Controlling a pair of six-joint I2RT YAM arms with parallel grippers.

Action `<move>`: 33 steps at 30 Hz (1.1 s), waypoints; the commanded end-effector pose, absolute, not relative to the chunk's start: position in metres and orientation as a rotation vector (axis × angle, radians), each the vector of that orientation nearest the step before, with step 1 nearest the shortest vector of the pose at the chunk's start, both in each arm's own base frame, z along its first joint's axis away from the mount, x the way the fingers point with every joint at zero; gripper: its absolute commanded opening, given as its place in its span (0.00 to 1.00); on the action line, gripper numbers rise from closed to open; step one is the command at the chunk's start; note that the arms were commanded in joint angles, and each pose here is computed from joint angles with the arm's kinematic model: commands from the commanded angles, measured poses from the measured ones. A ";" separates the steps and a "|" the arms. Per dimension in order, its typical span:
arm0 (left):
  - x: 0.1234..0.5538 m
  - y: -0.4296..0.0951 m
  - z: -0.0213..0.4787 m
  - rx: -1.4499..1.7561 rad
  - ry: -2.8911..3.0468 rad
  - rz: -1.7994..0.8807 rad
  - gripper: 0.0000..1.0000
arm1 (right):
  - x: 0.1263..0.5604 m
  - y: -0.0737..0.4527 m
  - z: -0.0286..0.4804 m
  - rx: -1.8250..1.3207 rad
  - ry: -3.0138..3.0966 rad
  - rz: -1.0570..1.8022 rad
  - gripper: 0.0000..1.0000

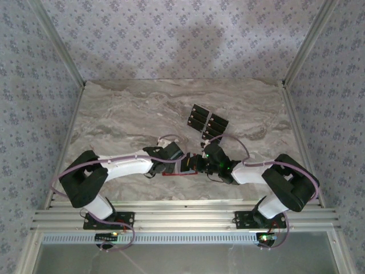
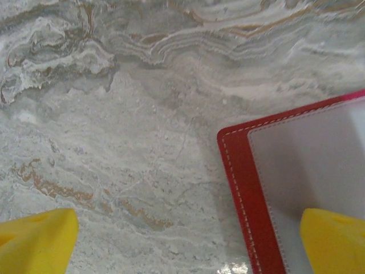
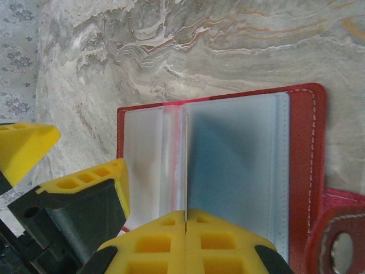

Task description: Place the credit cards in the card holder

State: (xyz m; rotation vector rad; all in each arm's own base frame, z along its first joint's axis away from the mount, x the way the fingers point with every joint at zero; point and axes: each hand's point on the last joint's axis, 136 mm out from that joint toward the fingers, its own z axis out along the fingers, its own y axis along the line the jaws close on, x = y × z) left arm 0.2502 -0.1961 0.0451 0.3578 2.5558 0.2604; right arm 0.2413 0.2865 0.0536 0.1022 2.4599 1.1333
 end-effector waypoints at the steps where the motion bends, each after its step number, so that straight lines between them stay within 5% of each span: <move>1: 0.243 -0.185 0.037 0.350 2.578 0.311 1.00 | 0.243 0.279 0.045 0.150 2.474 1.104 0.00; 33: 0.238 -0.160 0.026 0.363 2.609 0.429 1.00 | 0.254 0.305 0.075 -0.009 2.368 1.327 0.00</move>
